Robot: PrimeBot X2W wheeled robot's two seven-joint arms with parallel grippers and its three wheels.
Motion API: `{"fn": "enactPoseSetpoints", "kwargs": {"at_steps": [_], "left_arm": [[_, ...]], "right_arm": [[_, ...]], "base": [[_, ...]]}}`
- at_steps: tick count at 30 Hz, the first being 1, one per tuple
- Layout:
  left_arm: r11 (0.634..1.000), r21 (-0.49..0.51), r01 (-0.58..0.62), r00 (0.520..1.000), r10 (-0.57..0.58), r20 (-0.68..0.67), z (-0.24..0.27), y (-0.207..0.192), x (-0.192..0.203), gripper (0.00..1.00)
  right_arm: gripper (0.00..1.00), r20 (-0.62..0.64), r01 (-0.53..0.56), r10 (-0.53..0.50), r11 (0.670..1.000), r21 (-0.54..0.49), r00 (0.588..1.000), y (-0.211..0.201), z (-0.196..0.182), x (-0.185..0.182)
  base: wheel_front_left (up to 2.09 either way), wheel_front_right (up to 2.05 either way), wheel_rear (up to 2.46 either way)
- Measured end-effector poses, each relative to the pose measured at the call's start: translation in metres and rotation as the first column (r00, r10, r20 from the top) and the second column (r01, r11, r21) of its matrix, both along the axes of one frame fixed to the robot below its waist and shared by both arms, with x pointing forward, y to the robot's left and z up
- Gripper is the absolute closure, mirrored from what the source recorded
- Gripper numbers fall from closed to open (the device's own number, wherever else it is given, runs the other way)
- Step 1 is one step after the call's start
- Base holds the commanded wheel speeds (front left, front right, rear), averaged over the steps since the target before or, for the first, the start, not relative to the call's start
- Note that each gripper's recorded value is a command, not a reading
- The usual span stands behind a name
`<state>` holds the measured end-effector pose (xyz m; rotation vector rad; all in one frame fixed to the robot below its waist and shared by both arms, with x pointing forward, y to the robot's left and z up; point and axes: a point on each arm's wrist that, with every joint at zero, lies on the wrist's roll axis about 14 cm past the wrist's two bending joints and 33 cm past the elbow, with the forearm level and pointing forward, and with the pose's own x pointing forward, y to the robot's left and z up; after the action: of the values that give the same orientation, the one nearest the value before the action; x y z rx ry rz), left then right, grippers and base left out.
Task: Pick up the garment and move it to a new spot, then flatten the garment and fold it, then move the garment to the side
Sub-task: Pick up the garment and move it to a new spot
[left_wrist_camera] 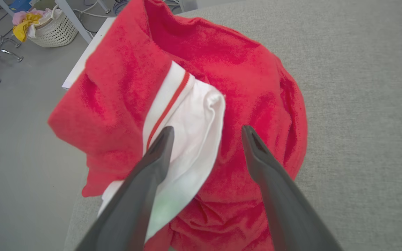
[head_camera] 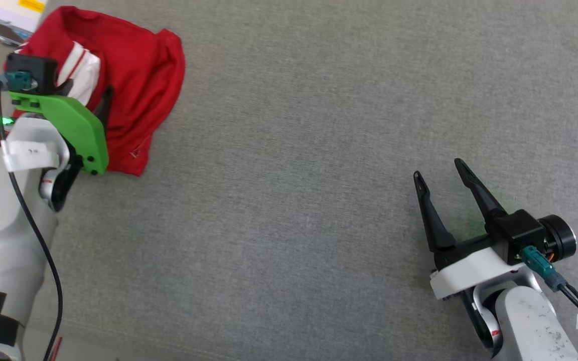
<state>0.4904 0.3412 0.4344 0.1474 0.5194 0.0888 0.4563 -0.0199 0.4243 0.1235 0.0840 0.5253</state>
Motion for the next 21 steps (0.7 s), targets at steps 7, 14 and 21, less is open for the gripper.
{"fn": "enactPoseSetpoints", "kwargs": {"at_steps": [7, 14, 21], "left_arm": [[0.999, 0.001, -0.049, 0.992, 0.049, -0.113, -0.031, 0.015, 0.007, 0.2], [0.999, -0.016, -0.049, 0.998, 0.048, -0.051, -0.023, 0.013, 0.006, 1.0], [1.0, 0.017, -0.014, 0.988, 0.011, 0.153, 0.032, 0.016, 0.01, 1.0]], "right_arm": [[0.0, -0.046, 0.029, -0.03, 0.999, -0.018, 0.998, -0.013, -0.02, -0.002], [0.0, -0.044, 0.04, -0.041, 0.999, -0.031, 0.998, -0.018, -0.017, -0.004], [0.0, -0.01, 0.041, -0.041, 0.999, -0.028, 0.999, -0.016, 0.001, -0.009]], "base": [[0.0, 0.0, 0.0], [0.0, 0.0, 0.0], [0.0, 0.0, 0.0]]}}
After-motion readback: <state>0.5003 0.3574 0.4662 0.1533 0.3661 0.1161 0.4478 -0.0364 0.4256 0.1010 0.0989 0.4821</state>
